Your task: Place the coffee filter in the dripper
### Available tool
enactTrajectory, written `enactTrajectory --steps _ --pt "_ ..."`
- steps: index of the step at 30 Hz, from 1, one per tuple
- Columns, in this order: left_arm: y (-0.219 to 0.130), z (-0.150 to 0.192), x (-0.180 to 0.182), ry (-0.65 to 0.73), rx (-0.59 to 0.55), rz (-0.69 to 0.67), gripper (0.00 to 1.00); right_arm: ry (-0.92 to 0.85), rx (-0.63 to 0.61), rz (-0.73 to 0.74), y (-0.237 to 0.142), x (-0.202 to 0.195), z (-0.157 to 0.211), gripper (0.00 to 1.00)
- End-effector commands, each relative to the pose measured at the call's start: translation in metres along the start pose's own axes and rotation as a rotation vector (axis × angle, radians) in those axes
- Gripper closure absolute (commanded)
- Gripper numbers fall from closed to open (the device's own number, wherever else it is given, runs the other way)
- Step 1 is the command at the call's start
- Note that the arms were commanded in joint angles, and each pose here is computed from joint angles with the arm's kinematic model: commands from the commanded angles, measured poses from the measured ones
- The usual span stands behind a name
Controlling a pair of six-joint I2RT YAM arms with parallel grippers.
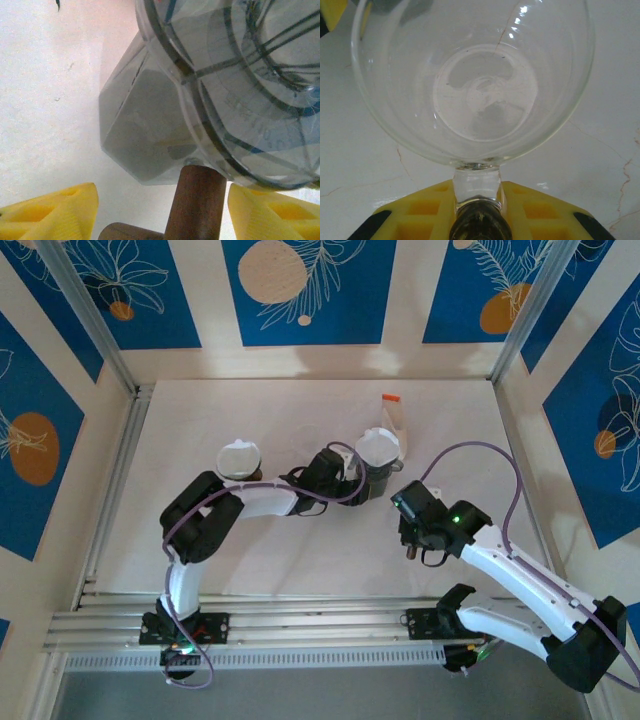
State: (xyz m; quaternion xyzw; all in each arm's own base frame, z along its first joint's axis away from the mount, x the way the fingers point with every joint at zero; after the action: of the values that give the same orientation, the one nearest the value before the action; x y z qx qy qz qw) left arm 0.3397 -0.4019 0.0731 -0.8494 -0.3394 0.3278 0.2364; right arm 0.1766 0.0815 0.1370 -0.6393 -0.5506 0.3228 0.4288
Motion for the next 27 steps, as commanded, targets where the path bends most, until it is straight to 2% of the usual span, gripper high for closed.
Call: enactTrajectory --steps 1,8,16,21,27 --pt "-0.011 0.000 -0.001 -0.021 0.001 0.014 0.29 0.025 -0.014 -0.017 -0.001 0.000 -0.001 0.90" --pt "-0.031 0.015 -0.006 -0.087 0.005 0.040 0.28 0.020 -0.001 -0.029 0.000 0.003 0.001 0.90" --pt "-0.071 0.052 -0.026 -0.177 0.037 0.097 0.28 -0.032 0.036 -0.070 0.004 0.016 0.014 0.91" --pt "-0.104 0.073 -0.034 -0.245 0.060 0.139 0.27 -0.132 0.037 -0.136 0.006 0.041 0.024 0.91" --pt "-0.149 0.099 -0.013 -0.256 0.071 0.044 0.25 -0.291 0.007 -0.236 0.004 0.088 0.030 0.91"
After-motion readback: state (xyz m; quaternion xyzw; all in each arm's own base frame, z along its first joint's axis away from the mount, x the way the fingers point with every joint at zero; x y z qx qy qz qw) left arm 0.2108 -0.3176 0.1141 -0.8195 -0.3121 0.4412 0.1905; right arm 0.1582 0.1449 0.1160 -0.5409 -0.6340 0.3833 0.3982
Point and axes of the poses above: each hand's point on the last joint's axis, 136 mm out from that joint toward the fingers, its own y axis out along the fingers, its own x axis along the line the jaws close on, z = x × y, the point moved 1 cm from there along -y, back along the fingers, and after that the axes turned 4 degrees about y, right-handed, at the moved point
